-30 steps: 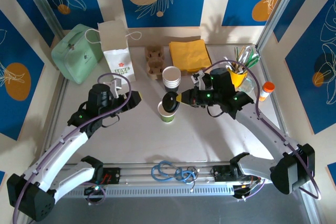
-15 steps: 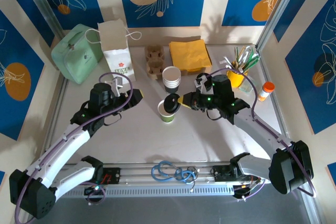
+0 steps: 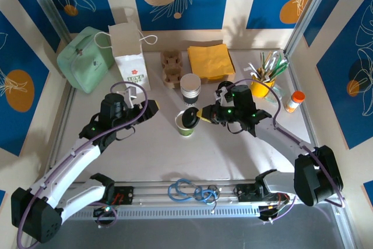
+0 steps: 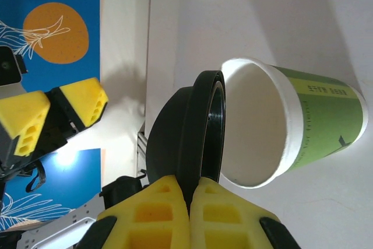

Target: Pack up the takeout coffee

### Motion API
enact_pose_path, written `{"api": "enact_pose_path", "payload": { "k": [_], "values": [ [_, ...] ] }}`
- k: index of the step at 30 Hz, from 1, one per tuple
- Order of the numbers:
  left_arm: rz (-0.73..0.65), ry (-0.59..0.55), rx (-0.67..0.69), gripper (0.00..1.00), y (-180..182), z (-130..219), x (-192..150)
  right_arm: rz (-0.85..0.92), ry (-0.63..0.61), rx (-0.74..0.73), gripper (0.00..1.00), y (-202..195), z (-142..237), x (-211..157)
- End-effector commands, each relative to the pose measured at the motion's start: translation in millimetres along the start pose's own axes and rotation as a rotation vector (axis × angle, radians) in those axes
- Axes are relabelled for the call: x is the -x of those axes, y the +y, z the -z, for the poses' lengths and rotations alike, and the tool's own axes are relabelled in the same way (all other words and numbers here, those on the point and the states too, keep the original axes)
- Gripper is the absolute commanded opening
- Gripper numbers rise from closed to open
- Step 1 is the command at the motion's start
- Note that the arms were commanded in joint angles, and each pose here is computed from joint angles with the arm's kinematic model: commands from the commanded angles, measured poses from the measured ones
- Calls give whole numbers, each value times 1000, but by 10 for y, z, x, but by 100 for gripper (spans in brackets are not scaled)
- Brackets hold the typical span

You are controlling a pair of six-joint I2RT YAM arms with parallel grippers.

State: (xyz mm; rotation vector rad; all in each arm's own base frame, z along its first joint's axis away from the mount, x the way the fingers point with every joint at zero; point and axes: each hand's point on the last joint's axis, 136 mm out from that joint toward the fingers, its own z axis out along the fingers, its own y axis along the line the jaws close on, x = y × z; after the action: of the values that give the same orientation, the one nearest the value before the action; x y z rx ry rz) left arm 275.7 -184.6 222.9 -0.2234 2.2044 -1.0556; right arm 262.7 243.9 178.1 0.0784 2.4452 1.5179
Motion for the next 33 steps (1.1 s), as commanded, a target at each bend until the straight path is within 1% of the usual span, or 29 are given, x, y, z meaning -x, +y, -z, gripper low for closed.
{"api": "enact_pose_path", "payload": {
  "k": [1,8,12,17,33],
  "values": [
    [6,-12,-18,69,-26,35,7,-2,2,-6,2,-77,-18,-5],
    [21,-1,-6,68,30,14,-39,1,27,-2,7,-92,-90,-28],
    [22,-5,-6,68,23,18,-27,-2,17,-22,15,-135,-102,-14],
    [26,3,-19,68,6,-12,-31,-13,15,-45,21,-187,-117,-5],
    [21,-3,-35,70,-22,10,-29,-4,47,-85,25,-294,-230,-47]
  ]
}}
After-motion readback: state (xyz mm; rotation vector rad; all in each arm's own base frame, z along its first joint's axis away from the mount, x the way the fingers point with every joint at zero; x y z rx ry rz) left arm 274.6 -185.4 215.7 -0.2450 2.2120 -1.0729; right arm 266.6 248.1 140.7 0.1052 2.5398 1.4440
